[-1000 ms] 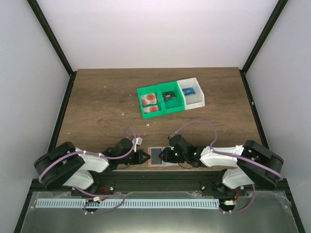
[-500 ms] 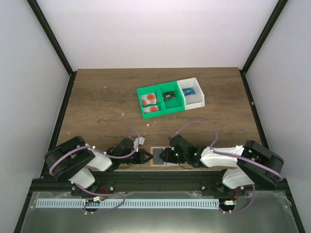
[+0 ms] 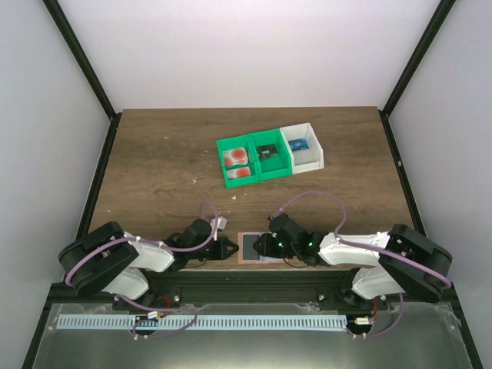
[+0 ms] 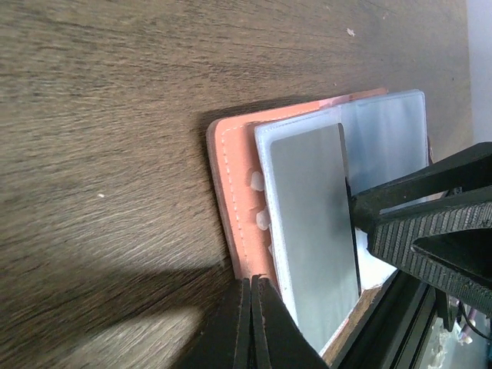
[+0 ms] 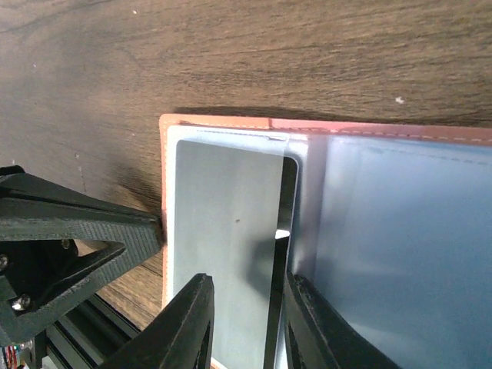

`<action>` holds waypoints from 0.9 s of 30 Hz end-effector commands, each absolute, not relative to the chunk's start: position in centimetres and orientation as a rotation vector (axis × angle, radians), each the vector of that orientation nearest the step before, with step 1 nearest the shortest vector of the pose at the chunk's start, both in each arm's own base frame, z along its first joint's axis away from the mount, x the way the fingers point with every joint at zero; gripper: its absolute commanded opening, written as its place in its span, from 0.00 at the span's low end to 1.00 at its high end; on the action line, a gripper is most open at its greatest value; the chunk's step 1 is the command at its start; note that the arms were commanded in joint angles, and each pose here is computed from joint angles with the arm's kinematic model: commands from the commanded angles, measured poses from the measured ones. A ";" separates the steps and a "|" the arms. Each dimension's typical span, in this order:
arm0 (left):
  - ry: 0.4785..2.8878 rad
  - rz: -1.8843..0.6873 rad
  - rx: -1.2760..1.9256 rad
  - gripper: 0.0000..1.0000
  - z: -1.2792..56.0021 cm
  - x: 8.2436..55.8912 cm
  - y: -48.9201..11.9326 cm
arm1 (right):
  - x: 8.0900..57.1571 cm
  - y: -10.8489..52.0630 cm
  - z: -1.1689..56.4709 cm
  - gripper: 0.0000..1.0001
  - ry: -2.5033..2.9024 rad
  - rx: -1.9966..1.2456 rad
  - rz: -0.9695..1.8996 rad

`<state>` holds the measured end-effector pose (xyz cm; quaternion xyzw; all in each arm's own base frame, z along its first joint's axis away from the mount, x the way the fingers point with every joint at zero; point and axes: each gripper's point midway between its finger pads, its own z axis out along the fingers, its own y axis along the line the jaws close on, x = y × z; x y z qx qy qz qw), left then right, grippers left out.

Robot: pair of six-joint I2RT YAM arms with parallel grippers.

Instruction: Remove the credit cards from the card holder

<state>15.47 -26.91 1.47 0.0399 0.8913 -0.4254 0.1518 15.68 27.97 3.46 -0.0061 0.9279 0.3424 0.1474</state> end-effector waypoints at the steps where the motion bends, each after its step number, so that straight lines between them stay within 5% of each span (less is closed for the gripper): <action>1: 2.594 -1.173 0.085 0.00 0.9 15.2 -26.0 | 15.7 28.2 3.3 0.27 2.670 -0.037 0.972; 11: 2.500 -1.300 0.149 0.00 4.5 15.5 -28.4 | 16.0 27.9 4.1 0.27 2.638 -0.013 0.976; 27: 2.619 -1.195 0.177 0.00 0.3 15.0 -28.2 | 16.0 27.2 3.1 0.27 2.655 0.010 0.924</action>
